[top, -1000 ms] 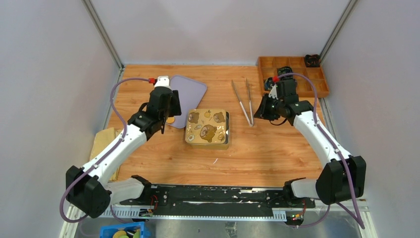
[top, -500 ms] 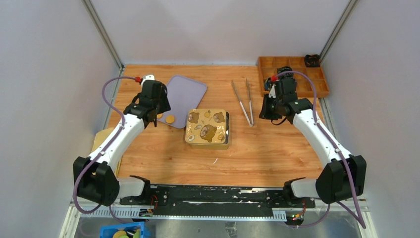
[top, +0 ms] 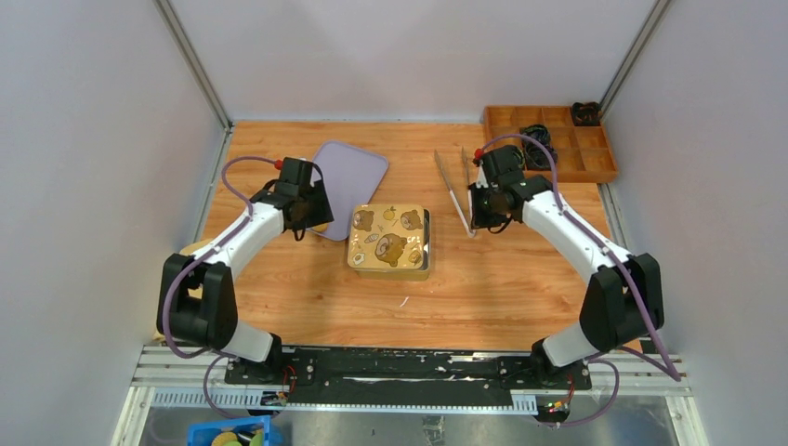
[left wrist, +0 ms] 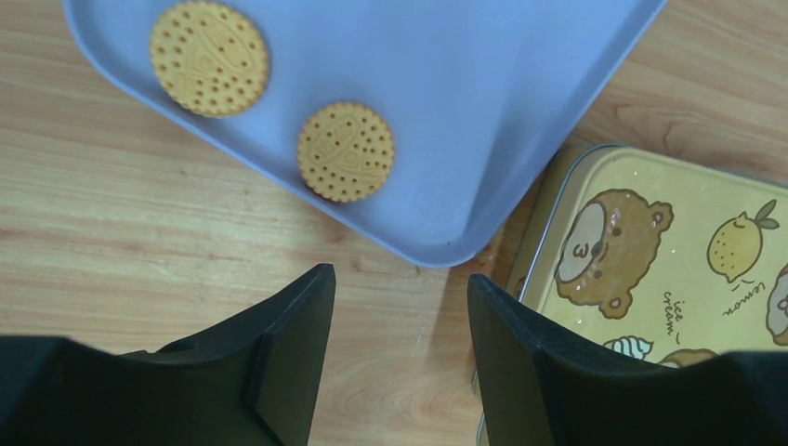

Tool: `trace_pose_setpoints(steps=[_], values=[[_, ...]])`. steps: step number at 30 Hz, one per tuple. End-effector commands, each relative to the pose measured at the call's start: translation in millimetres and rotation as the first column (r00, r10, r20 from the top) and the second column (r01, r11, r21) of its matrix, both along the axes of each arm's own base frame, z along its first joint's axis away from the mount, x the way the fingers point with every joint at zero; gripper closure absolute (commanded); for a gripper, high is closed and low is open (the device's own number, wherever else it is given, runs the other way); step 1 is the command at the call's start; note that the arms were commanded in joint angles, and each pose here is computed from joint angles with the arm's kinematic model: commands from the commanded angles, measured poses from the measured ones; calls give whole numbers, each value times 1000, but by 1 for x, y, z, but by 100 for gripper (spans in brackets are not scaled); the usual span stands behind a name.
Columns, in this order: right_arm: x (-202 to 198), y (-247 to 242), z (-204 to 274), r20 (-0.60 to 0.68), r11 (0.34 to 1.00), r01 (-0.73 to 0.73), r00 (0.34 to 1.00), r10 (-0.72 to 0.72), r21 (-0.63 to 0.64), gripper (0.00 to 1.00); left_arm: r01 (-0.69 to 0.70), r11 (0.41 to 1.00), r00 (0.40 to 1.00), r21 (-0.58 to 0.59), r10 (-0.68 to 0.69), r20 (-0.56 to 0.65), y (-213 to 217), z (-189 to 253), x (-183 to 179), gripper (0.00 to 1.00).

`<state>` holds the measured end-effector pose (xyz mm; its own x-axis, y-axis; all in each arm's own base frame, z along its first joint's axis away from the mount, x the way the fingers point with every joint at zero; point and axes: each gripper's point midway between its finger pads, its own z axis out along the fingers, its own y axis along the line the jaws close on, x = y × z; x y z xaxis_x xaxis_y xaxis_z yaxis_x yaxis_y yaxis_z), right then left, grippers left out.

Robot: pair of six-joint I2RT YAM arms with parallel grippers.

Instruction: Pack the cookies

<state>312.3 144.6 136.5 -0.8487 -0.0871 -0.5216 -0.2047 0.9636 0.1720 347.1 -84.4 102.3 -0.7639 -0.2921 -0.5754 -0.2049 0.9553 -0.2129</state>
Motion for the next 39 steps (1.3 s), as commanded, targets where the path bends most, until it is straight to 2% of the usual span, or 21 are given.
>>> trace_pose_setpoints(steps=[1, 3, 16, 25, 33, 39], values=[[-2, 13, -12, -54, 998, -47, 998, 45, -39, 95, 34, 996, 999, -78, -37, -34, -17, -16, -5, 40], [-2, 16, -20, -75, 997, -51, 996, 47, -52, 100, 40, 996, 998, -81, -45, -49, -20, -23, -7, 41], [12, 33, -63, -173, 995, -69, 983, 56, -69, 100, 135, 987, 988, -87, -141, -69, -74, -42, -7, 42], [25, 50, -81, -227, 994, -98, 970, 86, -43, 100, 154, 986, 984, -65, -159, -84, -77, -49, -8, 42], [18, 81, -82, -235, 985, -173, 958, 167, -8, 100, 174, 981, 982, -86, -180, -63, -85, -39, -7, 43], [6, 114, -75, -223, 967, -255, 941, 255, 31, 100, 235, 966, 970, -107, -239, -32, -110, -33, -9, 43]])
